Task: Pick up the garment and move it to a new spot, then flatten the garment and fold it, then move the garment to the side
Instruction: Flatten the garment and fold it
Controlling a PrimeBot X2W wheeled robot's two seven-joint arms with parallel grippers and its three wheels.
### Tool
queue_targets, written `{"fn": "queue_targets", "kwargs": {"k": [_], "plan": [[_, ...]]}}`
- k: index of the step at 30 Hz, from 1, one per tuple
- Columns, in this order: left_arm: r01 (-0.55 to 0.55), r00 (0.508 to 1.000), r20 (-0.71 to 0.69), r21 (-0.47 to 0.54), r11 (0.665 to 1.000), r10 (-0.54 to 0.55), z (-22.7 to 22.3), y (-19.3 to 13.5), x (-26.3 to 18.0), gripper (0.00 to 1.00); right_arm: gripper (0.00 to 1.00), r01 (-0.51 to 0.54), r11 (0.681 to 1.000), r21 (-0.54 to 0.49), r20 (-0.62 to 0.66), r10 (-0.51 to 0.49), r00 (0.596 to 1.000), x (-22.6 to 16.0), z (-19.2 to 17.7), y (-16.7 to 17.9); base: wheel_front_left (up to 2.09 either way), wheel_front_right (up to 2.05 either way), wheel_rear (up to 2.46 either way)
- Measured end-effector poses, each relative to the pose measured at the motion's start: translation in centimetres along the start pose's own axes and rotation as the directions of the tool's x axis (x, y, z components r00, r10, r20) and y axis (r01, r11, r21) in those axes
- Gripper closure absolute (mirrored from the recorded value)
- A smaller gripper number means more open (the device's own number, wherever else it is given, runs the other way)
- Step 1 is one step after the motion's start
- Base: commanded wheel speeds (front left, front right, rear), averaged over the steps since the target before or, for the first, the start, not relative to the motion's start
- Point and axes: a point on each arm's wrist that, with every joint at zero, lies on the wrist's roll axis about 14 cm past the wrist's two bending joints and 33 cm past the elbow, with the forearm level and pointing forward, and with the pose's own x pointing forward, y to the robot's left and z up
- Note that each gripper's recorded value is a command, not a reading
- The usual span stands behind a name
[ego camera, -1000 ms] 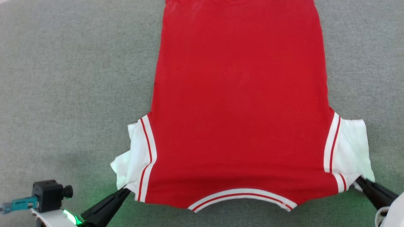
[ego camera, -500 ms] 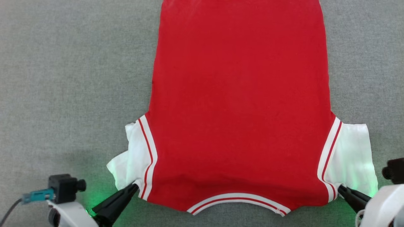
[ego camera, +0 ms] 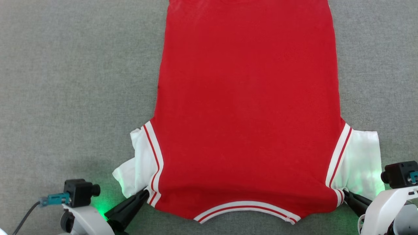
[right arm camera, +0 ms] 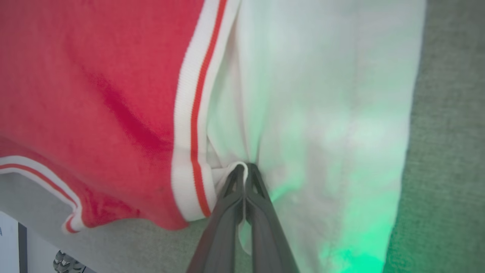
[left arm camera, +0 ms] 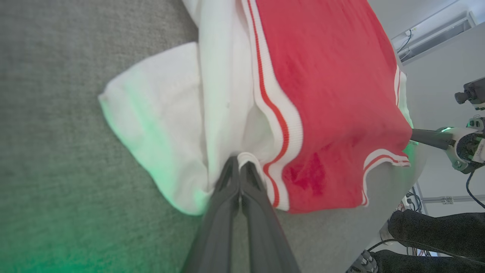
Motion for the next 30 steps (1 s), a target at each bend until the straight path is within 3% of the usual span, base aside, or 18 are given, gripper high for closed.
{"fn": "queue_targets", "kwargs": {"k": [4, 6, 7, 8, 16, 21, 26, 30], "plan": [[-0.001, 1.000, -0.004, 0.000, 1.000, 0.001, -0.1, 0.1, 0.2, 1.00, 1.00, -0.003, 1.000, -0.012, 0.000, 0.003, 1.000, 0.2, -0.1, 0.0, 0.00, 0.00, 0.00], [0.001, 1.000, -0.006, 0.003, 1.000, -0.001, -0.1, 0.1, 0.2, 1.00, 0.56, 0.000, 1.000, -0.019, 0.016, 0.001, 1.000, 0.2, 0.0, -0.1, 0.00, 0.00, 0.00], [0.002, 1.000, -0.006, 0.003, 1.000, -0.002, -0.1, 0.1, 0.3, 1.00, 0.04, -0.001, 1.000, -0.026, 0.021, 0.002, 1.000, 0.2, 0.0, 0.0, 0.00, 0.00, 0.00], [0.003, 1.000, -0.005, 0.002, 1.000, -0.003, -0.1, 0.0, 0.3, 1.00, 0.00, -0.001, 0.999, -0.043, 0.025, 0.002, 1.000, 0.1, 0.1, 0.1, 0.00, 0.00, 0.00], [0.019, 1.000, 0.004, 0.002, 1.000, -0.019, 0.2, -0.3, 0.6, 1.00, 0.00, -0.022, 0.992, -0.127, 0.066, 0.031, 0.997, -2.5, 1.8, 1.6, 0.00, 0.00, 0.00], [0.030, 0.999, 0.012, 0.008, 1.000, -0.030, 0.4, -0.5, 0.7, 1.00, 0.00, -0.054, 0.984, -0.172, 0.125, 0.077, 0.989, -5.4, 5.3, 3.3, 0.00, 0.00, 0.00], [0.038, 0.999, 0.027, 0.019, 0.999, -0.039, 0.9, -0.8, 0.9, 1.00, 0.00, -0.044, 0.980, -0.192, 0.296, 0.101, 0.950, -6.8, 12.6, 3.8, 0.00, 0.00, 0.00], [0.050, 0.998, 0.035, 0.020, 0.999, -0.051, 1.4, -0.9, 1.3, 1.00, 0.00, -0.023, 0.982, -0.190, 0.376, 0.094, 0.922, -5.2, 18.9, 3.5, 0.00, 0.00, 0.00]]}}
